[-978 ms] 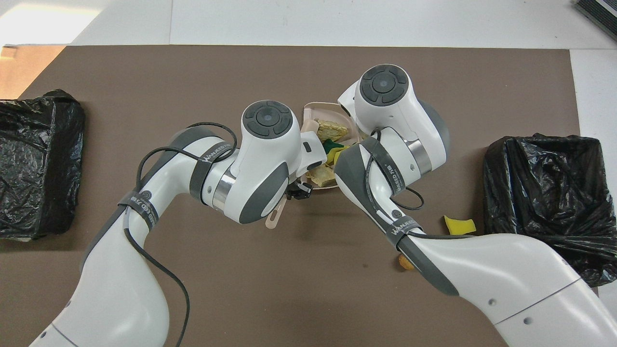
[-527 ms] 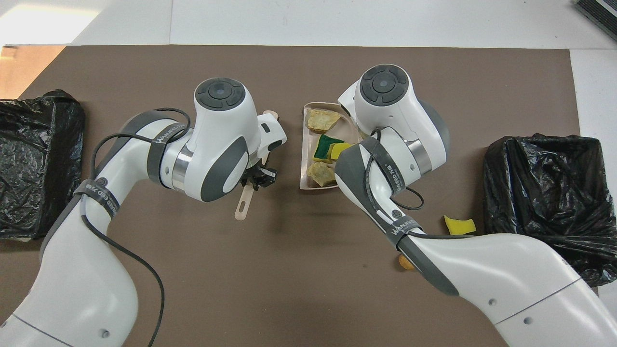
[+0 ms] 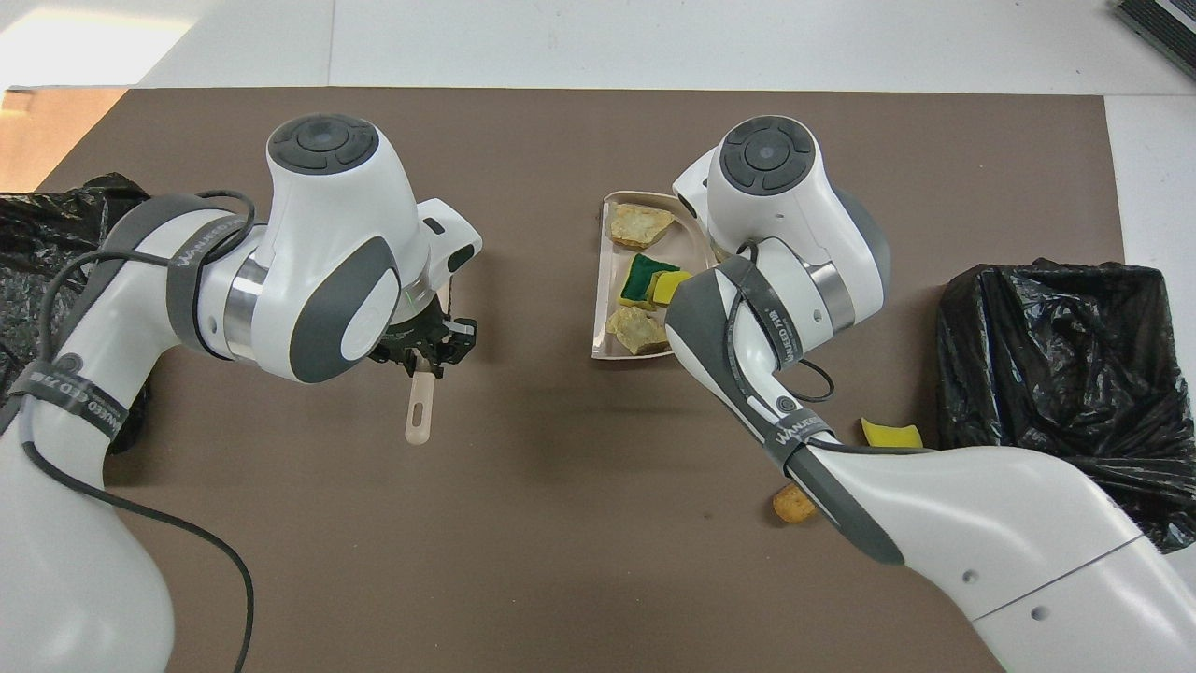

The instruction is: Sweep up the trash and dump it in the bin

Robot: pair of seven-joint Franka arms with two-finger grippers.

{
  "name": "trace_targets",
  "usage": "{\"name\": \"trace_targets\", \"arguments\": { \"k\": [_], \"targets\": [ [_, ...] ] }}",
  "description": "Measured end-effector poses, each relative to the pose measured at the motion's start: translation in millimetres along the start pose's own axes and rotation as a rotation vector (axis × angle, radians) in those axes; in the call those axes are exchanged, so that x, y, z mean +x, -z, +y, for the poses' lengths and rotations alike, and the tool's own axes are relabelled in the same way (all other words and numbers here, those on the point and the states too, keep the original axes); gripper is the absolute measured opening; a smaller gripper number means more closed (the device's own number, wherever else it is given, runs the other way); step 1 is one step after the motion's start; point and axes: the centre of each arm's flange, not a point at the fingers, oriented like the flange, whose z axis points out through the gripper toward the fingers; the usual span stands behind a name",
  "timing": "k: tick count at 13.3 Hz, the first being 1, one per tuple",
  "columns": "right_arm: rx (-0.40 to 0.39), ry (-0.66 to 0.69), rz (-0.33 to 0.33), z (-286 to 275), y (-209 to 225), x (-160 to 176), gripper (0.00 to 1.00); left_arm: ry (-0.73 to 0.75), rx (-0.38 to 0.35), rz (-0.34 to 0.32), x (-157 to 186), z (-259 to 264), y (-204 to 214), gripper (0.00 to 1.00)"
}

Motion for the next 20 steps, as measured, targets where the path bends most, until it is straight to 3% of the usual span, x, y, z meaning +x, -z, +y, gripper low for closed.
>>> {"name": "trace_targets", "arguments": {
  "k": [2,5,7,10,12,16,19,20],
  "targets": [
    [-0.004,-0.004,0.001,1.0,2.5,-2.3,0.32,0.003,-0.002,-0.002,-19.4,25.2,-20.0,0.26],
    [0.002,-0.029,0.013,6.4,3.1,-14.5,0.32,-0.027,-0.057,0.124,-70.9,70.9,-81.4,0.26],
    [0.003,-0.042,0.02,9.4,4.5,-20.9,0.32,-0.033,-0.066,0.163,-117.6,80.9,-117.9,0.26],
    [-0.03,-0.08,0.034,18.2,28.2,-48.3,0.32,0.018,-0.065,0.171,-144.4,76.4,-121.0,0.26],
    [-0.058,-0.084,0.047,29.6,54.1,-98.3,0.32,0.085,-0.07,0.175,-155.4,87.2,-119.9,0.26],
    [0.055,-0.059,0.085,25.6,80.7,-214.9,0.32,0.109,-0.065,0.144,-173.6,101.8,-135.3,0.26],
    [0.072,-0.021,0.096,13.7,90.9,-285.3,0.32,0.1,-0.06,0.133,-178.6,102.8,-143.5,0.26],
    [0.075,-0.007,0.095,5.7,93.6,-315.7,0.32,0.091,-0.059,0.132,-179.2,103.3,-143.9,0.34]
  ]
}}
